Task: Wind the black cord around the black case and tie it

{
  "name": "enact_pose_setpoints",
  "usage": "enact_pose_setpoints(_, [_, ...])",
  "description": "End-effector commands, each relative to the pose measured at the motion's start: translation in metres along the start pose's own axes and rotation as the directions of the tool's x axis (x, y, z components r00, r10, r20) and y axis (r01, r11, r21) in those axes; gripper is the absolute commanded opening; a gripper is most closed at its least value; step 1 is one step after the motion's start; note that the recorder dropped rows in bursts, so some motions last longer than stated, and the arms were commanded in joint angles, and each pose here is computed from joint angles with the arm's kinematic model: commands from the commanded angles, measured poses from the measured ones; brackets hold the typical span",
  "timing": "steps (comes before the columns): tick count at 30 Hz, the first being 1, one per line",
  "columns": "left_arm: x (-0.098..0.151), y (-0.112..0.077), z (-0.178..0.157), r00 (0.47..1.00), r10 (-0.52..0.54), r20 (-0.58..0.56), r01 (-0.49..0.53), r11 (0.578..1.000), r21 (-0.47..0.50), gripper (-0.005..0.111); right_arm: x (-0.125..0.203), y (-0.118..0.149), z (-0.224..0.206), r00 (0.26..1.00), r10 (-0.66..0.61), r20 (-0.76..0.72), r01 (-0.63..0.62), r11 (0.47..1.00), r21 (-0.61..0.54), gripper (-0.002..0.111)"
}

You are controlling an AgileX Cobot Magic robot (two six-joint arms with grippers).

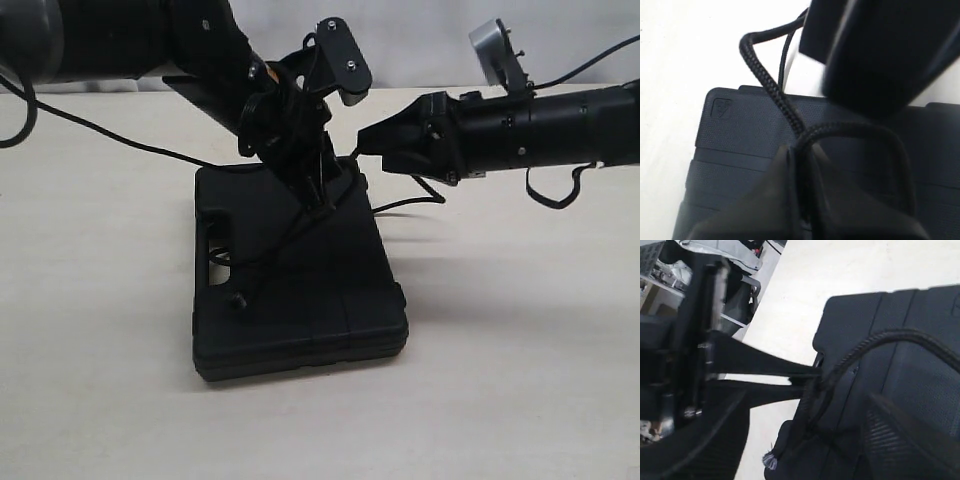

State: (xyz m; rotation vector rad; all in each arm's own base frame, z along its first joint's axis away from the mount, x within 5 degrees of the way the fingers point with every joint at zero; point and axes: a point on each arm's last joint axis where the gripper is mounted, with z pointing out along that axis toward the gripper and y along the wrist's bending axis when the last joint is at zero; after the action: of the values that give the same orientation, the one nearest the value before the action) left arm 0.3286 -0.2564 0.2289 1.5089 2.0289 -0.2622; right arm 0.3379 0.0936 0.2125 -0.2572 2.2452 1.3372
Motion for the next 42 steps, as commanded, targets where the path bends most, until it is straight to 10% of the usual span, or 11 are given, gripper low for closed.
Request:
enact_pose_setpoints(1, [-0.004,0.003,-0.002,0.999,0.024,0.022,-0.023,0.999,-0.047,0.000,0.000,0.026,-0.014,0.990,-0.132,-0.048,0.135,0.989,0.054,0.056])
enact_pose_setpoints(11, [-0.004,0.004,-0.002,0.999,0.031,0.026,-0.030,0.998,-0.059,0.000,0.033,0.045,0.034,0.947,-0.303,-0.109,0.322,0.884,0.339,0.054])
enact_pose_setpoints(20, [0.000,-0.001,-0.002,0.999,0.047,-0.013,-0.047,0.999,-0.008,0.000,0.023,0.038,0.035,0.902,-0.426,-0.062,0.390,0.746,0.540,0.005])
enact_pose_setpoints(36, [0.004,-0.009,-0.003,0.997,0.059,-0.057,-0.054,0.995,0.087,0.000,0.010,0.029,0.025,0.881,-0.474,-0.004,0.343,0.632,0.695,0.004])
enact_pose_setpoints(42, [-0.009,-0.002,-0.024,0.997,0.072,0.030,-0.072,0.997,-0.015,0.000,0.015,0.015,0.033,0.886,-0.460,-0.056,0.365,0.617,0.697,0.004])
